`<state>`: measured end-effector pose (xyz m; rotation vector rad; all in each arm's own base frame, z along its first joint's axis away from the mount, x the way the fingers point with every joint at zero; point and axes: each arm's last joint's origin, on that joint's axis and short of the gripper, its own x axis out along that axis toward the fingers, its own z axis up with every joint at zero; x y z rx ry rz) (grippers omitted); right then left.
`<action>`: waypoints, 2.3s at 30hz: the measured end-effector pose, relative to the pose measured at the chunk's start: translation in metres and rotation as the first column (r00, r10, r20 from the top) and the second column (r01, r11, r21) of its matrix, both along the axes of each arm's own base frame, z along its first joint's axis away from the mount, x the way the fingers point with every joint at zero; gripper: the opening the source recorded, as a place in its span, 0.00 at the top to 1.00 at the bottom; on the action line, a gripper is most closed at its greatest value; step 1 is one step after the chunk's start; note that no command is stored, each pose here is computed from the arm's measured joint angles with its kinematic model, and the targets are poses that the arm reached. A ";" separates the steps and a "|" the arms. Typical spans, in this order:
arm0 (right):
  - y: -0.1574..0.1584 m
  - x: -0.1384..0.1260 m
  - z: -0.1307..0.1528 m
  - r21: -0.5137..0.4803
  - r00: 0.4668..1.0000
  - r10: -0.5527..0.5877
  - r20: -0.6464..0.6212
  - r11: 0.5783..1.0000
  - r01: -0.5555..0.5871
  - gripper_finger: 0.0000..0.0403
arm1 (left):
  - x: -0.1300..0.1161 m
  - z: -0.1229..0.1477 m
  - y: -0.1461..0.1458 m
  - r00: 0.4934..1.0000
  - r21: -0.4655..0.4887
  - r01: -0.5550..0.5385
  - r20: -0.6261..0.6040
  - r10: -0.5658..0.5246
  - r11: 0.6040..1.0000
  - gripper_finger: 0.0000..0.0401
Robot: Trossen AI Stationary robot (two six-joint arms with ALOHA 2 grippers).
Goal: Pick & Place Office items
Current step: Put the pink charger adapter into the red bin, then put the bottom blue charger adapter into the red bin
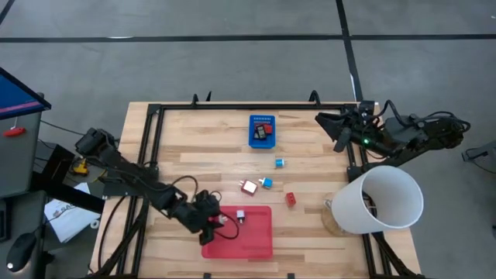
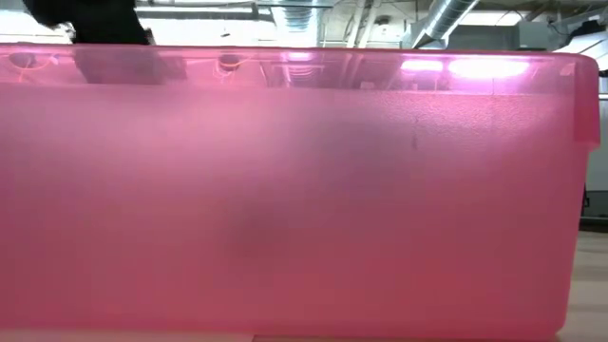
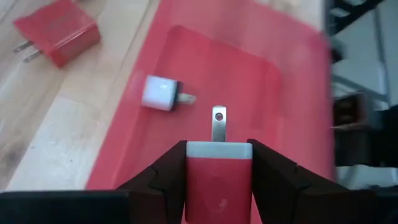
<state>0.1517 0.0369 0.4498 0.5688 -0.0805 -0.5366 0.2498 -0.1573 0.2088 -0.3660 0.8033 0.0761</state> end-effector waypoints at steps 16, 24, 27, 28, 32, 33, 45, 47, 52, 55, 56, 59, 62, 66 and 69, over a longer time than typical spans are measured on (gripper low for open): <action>0.000 -0.002 0.001 0.024 1.000 0.024 0.014 0.999 -0.024 0.69 | 0.023 -0.035 -0.003 0.999 0.067 0.030 -0.023 -0.028 0.997 0.56; -0.001 -0.004 0.001 0.026 0.999 0.027 0.018 0.999 -0.028 0.69 | 0.027 -0.033 0.000 0.999 0.073 0.033 -0.003 -0.033 0.997 0.55; -0.001 -0.004 0.001 0.026 0.999 0.027 0.018 0.999 -0.028 0.69 | 0.027 -0.025 0.001 0.997 0.104 0.070 0.034 -0.074 0.992 0.56; -0.001 -0.004 0.001 0.026 0.999 0.027 0.018 0.999 -0.027 0.69 | 0.028 -0.020 0.003 0.994 0.114 0.081 0.058 -0.088 0.990 0.56; -0.001 -0.004 0.001 0.023 0.999 0.027 0.016 0.999 -0.028 0.69 | 0.031 0.008 0.030 0.982 0.168 0.105 0.137 -0.129 0.980 0.56; -0.001 -0.004 0.001 0.021 0.999 0.028 0.015 0.999 -0.028 0.69 | 0.032 0.016 0.041 0.979 0.178 0.105 0.155 -0.133 0.978 0.56; 0.000 -0.003 -0.001 -0.005 0.999 0.043 -0.023 0.999 -0.043 0.66 | 0.050 0.028 0.182 0.937 0.286 0.253 0.166 -0.308 0.924 0.56; 0.000 -0.003 -0.001 -0.005 0.999 0.045 -0.023 0.999 -0.045 0.65 | 0.061 0.017 0.192 0.939 0.294 0.277 0.120 -0.323 0.915 0.55; -0.001 -0.003 -0.001 0.000 0.999 0.043 -0.020 0.999 -0.043 0.61 | 0.101 0.003 0.199 0.922 0.342 0.334 0.072 -0.379 0.878 0.51; -0.001 -0.003 -0.001 0.009 0.999 0.042 -0.013 0.999 -0.042 0.59 | 0.120 0.000 0.198 0.909 0.355 0.362 0.072 -0.411 0.862 0.50; -0.001 -0.003 -0.001 0.009 0.999 0.040 -0.013 0.999 -0.040 0.59 | 0.126 -0.001 0.197 0.899 0.353 0.377 0.085 -0.430 0.857 0.50; -0.001 -0.004 -0.001 0.009 1.000 0.027 -0.011 1.000 -0.027 0.57 | 0.139 -0.009 0.190 0.867 0.367 0.432 0.083 -0.491 0.824 0.50; -0.001 -0.004 -0.001 0.010 1.000 0.022 -0.009 1.000 -0.021 0.57 | 0.150 -0.020 0.182 0.847 0.377 0.461 0.083 -0.525 0.803 0.50; -0.001 -0.004 -0.001 0.009 1.000 0.021 -0.010 1.000 -0.021 0.56 | 0.160 -0.032 0.175 0.836 0.382 0.473 0.090 -0.541 0.794 0.50; -0.001 -0.004 -0.001 0.007 1.000 0.021 -0.015 1.000 -0.021 0.56 | 0.165 -0.041 0.172 0.832 0.381 0.480 0.088 -0.547 0.790 0.49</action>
